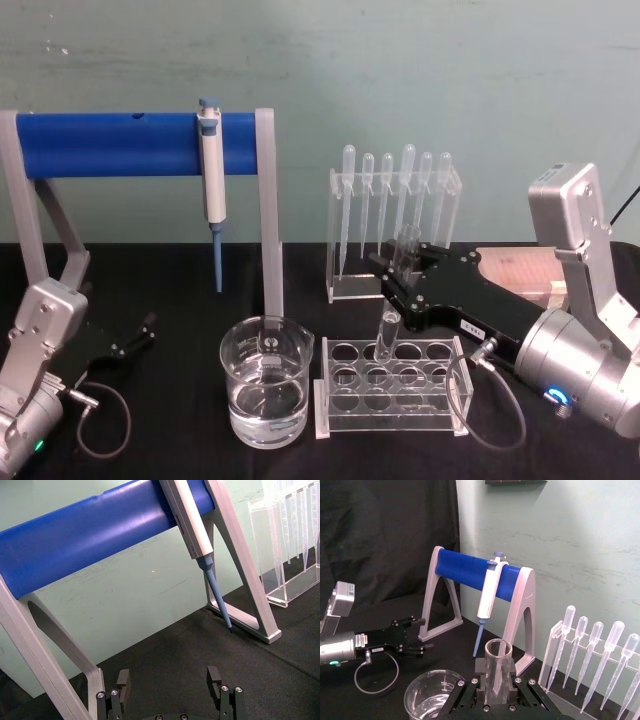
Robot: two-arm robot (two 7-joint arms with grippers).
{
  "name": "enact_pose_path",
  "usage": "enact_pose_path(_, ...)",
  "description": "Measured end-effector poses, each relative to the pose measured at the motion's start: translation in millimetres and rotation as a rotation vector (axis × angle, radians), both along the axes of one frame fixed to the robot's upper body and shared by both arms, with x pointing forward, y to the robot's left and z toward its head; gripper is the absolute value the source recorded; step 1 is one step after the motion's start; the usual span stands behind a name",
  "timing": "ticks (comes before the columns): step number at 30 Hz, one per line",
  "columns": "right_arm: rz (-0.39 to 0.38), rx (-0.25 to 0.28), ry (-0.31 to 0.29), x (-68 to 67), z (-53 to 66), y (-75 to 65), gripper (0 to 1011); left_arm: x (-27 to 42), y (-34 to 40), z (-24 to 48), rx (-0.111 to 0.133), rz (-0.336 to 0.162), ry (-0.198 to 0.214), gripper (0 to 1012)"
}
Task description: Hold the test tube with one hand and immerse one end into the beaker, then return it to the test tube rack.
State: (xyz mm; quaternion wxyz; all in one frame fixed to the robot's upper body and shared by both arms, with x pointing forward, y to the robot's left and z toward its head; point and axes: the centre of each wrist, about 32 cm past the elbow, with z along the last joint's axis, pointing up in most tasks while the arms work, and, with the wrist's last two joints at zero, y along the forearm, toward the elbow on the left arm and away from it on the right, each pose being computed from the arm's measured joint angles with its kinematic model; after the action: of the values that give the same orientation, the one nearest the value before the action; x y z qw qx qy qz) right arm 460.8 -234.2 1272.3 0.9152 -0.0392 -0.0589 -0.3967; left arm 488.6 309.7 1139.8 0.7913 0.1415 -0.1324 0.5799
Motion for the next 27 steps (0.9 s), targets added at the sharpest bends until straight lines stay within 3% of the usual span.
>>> enact_pose_path(16, 0.004, -0.002, -0.001, 0.6, 0.1, 1.3, 224, 0.0, 0.0, 0.0, 0.000, 0.000, 0.000, 1000)
enact_pose_path(27, 0.052, -0.001, -0.033, 13.8, 22.9, 16.5, 224, 0.0, 0.0, 0.0, 0.000, 0.000, 0.000, 1000)
